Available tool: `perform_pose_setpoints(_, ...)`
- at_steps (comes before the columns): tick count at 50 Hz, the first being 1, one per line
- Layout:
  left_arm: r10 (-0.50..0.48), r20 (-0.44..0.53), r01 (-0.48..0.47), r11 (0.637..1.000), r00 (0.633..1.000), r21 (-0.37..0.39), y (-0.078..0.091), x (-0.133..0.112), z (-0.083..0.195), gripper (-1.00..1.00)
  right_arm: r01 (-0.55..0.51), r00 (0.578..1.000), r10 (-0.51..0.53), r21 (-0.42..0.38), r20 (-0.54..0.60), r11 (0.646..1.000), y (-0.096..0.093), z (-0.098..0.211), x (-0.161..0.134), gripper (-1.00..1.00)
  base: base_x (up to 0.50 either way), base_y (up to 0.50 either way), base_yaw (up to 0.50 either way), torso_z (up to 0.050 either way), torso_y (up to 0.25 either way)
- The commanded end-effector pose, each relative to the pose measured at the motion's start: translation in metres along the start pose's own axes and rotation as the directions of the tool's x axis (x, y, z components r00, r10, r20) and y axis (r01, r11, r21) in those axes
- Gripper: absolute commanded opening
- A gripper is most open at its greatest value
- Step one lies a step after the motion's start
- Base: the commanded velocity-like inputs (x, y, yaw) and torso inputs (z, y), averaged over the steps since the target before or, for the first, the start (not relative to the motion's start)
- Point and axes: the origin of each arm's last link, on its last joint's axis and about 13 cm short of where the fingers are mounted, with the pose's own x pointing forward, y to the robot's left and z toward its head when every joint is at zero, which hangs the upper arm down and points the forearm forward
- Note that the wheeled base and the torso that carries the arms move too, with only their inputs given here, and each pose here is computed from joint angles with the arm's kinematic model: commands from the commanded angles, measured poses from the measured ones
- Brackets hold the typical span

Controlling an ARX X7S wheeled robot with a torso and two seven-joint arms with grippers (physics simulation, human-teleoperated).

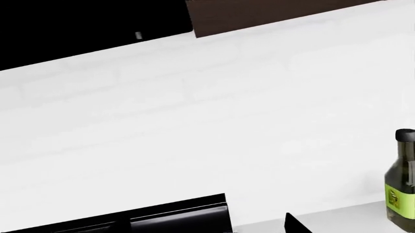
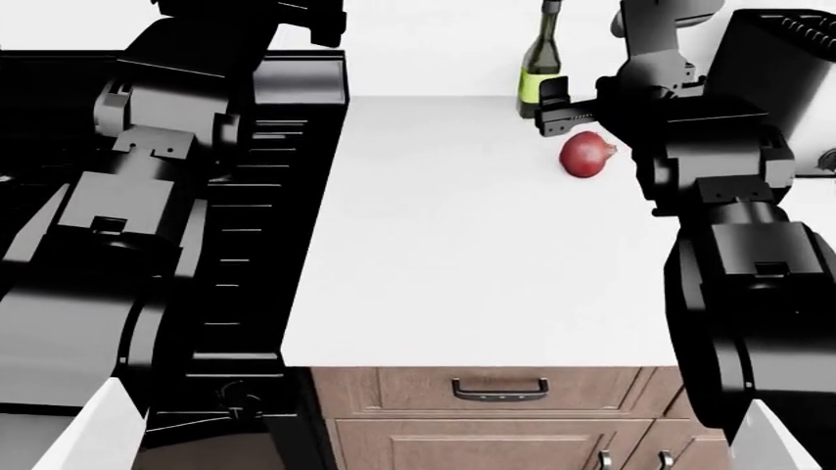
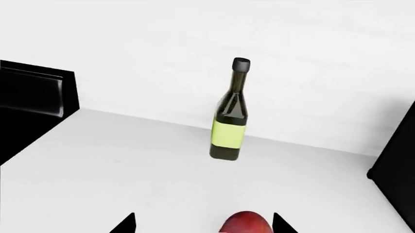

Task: Pick the onion from the counter and place it in the cabinet.

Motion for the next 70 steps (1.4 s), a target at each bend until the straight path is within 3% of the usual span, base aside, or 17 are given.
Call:
perform_pose_setpoints(1, 0.000, 0.000, 0.000, 1.000, 1.000, 0.000, 0.000, 0.000, 0.000, 1.00, 0.002, 0.999, -0.004, -0.035, -0.044, 0.999, -0.002, -0.003, 0.000, 1.00, 0.35, -0.35, 0.00, 0.000, 0.000)
perform_pose_setpoints(12, 0.000, 0.000, 0.000, 1.000, 1.000, 0.000, 0.000, 0.000, 0.000, 1.00, -0.059, 0.987, 0.049, -0.061, -0.150, 0.996, 0.002, -0.015, 0.000, 1.00, 0.35, -0.36, 0.00, 0.000, 0.000)
perform_pose_setpoints(30, 0.000, 0.000, 0.000, 1.000, 1.000, 0.000, 0.000, 0.000, 0.000, 1.00, -0.085, 0.991, 0.072, -0.123, -0.109, 0.989, 0.000, -0.008, 0.000, 1.00, 0.44, -0.06, 0.00, 0.000, 0.000)
perform_pose_setpoints(36, 0.000, 0.000, 0.000, 1.000, 1.000, 0.000, 0.000, 0.000, 0.000, 1.00, -0.071, 0.985, 0.058, -0.072, -0.165, 0.995, 0.000, -0.018, -0.001, 1.00, 0.44, 0.24, 0.00, 0.000, 0.000)
perform_pose_setpoints(38, 0.000, 0.000, 0.000, 1.000, 1.000, 0.000, 0.000, 0.000, 0.000, 1.00, -0.060, 0.976, 0.054, -0.022, -0.211, 0.998, -0.002, -0.024, -0.003, 1.00, 0.00, 0.00, 0.00, 0.000, 0.000)
perform_pose_setpoints(44, 0.000, 0.000, 0.000, 1.000, 1.000, 0.000, 0.000, 0.000, 0.000, 1.00, -0.074, 0.942, 0.074, 0.014, -0.326, 0.997, -0.020, -0.042, -0.011, 1.00, 0.00, 0.00, 0.00, 0.000, 0.000)
perform_pose_setpoints(52, 0.000, 0.000, 0.000, 1.000, 1.000, 0.000, 0.000, 0.000, 0.000, 1.00, -0.173, 0.893, 0.196, 0.092, -0.406, 0.981, -0.025, -0.053, -0.017, 1.00, 0.00, 0.00, 0.00, 0.000, 0.000)
perform_pose_setpoints(60, 0.000, 0.000, 0.000, 1.000, 1.000, 0.000, 0.000, 0.000, 0.000, 1.00, -0.286, 0.847, 0.296, 0.092, -0.442, 0.954, -0.020, -0.051, -0.037, 1.00, 0.00, 0.00, 0.00, 0.000, 0.000)
perform_pose_setpoints(70, 0.000, 0.000, 0.000, 1.000, 1.000, 0.000, 0.000, 0.000, 0.000, 1.00, -0.311, 0.808, 0.315, 0.095, -0.497, 0.946, -0.017, -0.074, -0.058, 1.00, 0.00, 0.00, 0.00, 0.000, 0.000)
